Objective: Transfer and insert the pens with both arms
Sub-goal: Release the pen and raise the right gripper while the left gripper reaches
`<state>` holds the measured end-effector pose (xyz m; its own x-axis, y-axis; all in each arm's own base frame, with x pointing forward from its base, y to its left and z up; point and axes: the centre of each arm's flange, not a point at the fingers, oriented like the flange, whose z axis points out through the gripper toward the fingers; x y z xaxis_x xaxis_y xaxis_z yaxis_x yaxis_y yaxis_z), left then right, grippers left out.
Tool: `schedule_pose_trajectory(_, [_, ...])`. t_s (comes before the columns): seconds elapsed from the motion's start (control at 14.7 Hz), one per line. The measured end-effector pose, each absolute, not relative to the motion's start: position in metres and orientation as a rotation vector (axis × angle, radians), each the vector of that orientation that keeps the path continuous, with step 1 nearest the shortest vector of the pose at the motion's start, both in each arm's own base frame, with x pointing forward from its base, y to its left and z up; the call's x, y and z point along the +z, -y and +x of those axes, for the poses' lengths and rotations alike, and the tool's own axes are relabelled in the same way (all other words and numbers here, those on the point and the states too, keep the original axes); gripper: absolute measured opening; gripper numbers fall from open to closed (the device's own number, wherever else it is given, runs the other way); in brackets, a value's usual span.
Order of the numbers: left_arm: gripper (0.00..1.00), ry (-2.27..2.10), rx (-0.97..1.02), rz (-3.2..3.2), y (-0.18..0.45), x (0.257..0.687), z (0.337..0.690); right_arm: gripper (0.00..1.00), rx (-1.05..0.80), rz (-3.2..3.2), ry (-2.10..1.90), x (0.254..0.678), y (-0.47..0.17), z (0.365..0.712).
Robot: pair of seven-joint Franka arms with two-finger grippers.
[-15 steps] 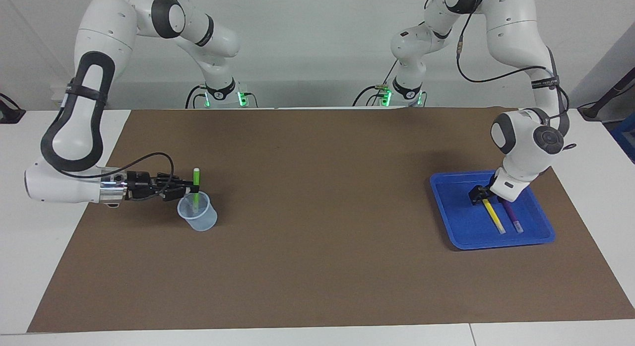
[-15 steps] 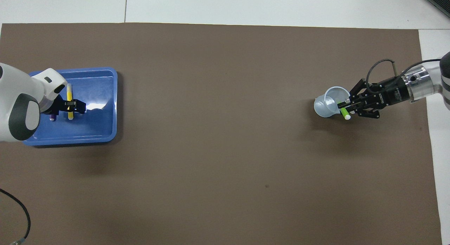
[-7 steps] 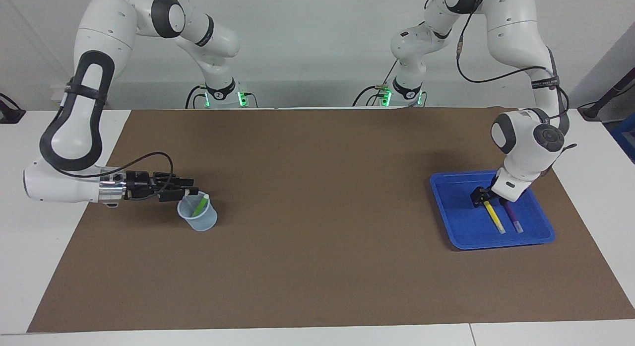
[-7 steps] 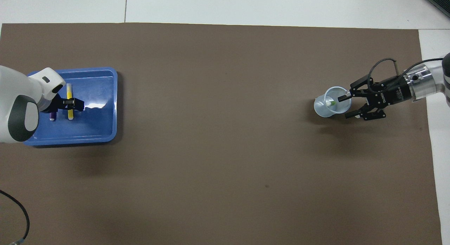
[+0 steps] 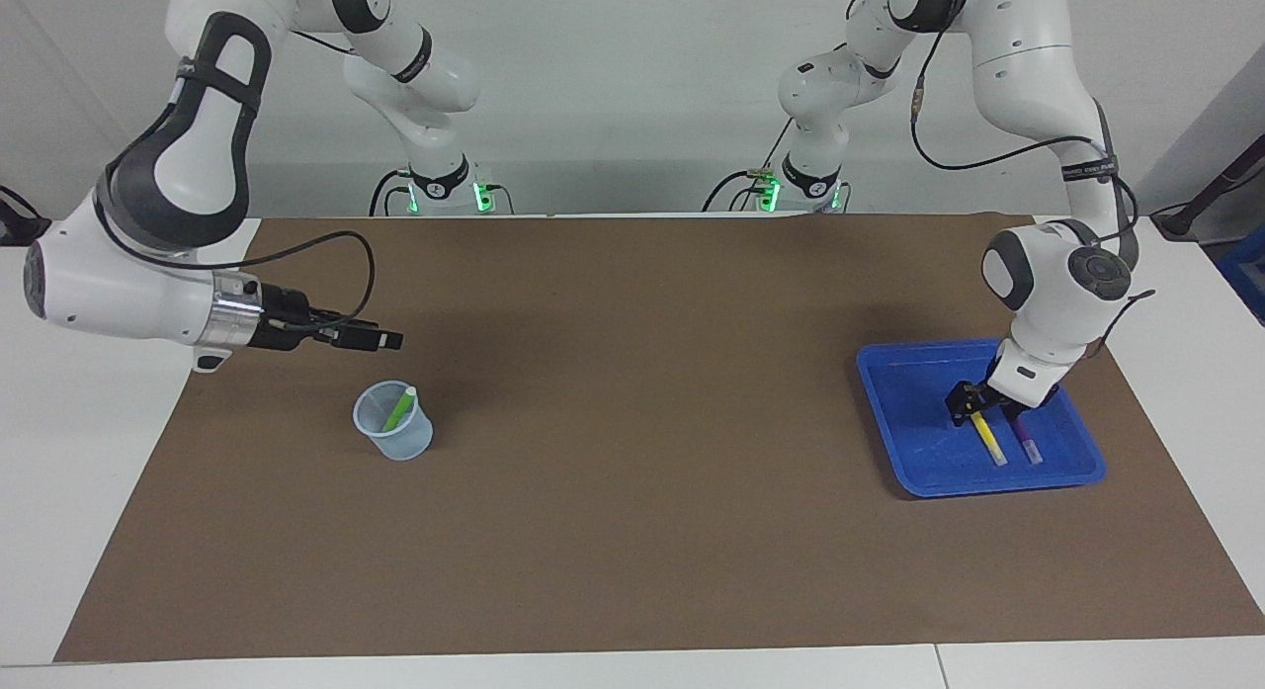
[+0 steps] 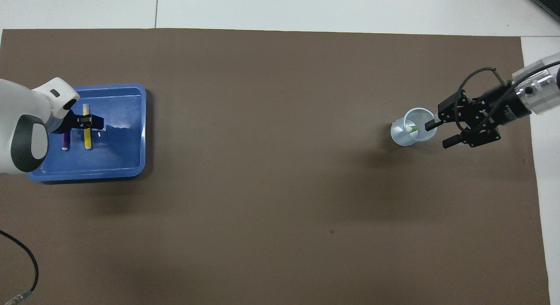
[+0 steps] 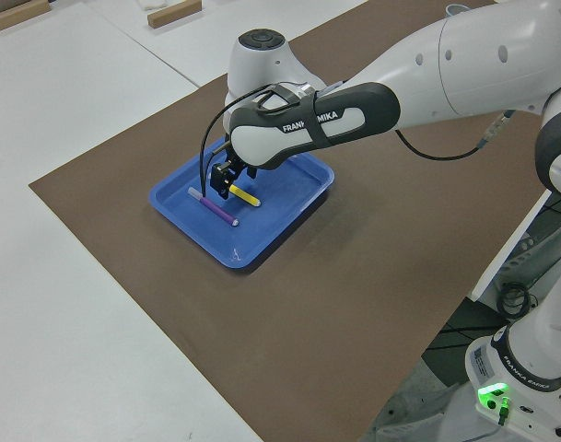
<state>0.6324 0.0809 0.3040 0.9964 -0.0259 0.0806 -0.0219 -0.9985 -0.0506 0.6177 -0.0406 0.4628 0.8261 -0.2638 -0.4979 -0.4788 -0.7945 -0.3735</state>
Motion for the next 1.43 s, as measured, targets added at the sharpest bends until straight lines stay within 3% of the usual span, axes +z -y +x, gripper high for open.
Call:
schedule_pose_trajectory(0.41, [0.9, -0.037, -0.13, -3.097, -0.082, 0.295, 0.641, 0.69, 0.424, -2.793, -0.231, 0.538, 0.002, 0.591])
schedule_pose_trajectory(0.48, [0.84, -0.038, -0.133, -3.097, -0.082, 0.295, 0.642, 0.7, 0.403, -2.827, -0.181, 0.546, -0.002, 0.587])
schedule_pose_trajectory(0.68, [0.8, -0.041, -0.137, -3.096, -0.081, 0.295, 0.642, 0.72, 0.359, -2.919, -0.051, 0.563, -0.011, 0.579])
schedule_pose_trajectory(0.82, [0.63, -0.046, -0.143, -3.096, -0.079, 0.297, 0.643, 0.73, 0.325, -2.959, 0.009, 0.576, -0.012, 0.573])
schedule_pose_trajectory(0.95, [0.59, -0.047, -0.144, -3.096, -0.079, 0.297, 0.643, 0.74, 0.292, -2.981, 0.067, 0.588, -0.01, 0.568])
schedule_pose_trajectory(1.09, [0.37, -0.048, -0.148, -3.094, -0.079, 0.299, 0.644, 0.86, 0.278, -2.982, 0.101, 0.593, -0.01, 0.564])
schedule_pose_trajectory(1.15, [0.37, -0.047, -0.148, -3.094, -0.08, 0.299, 0.644, 0.86, 0.276, -2.983, 0.103, 0.594, -0.01, 0.563])
schedule_pose_trajectory(1.29, [0.2, -0.048, -0.154, -3.085, -0.083, 0.302, 0.645, 0.94, 0.264, -2.985, 0.104, 0.593, -0.009, 0.554])
schedule_pose_trajectory(1.43, [0.18, -0.048, -0.152, -3.085, -0.083, 0.301, 0.645, 0.94, 0.228, -2.992, 0.104, 0.59, -0.008, 0.533])
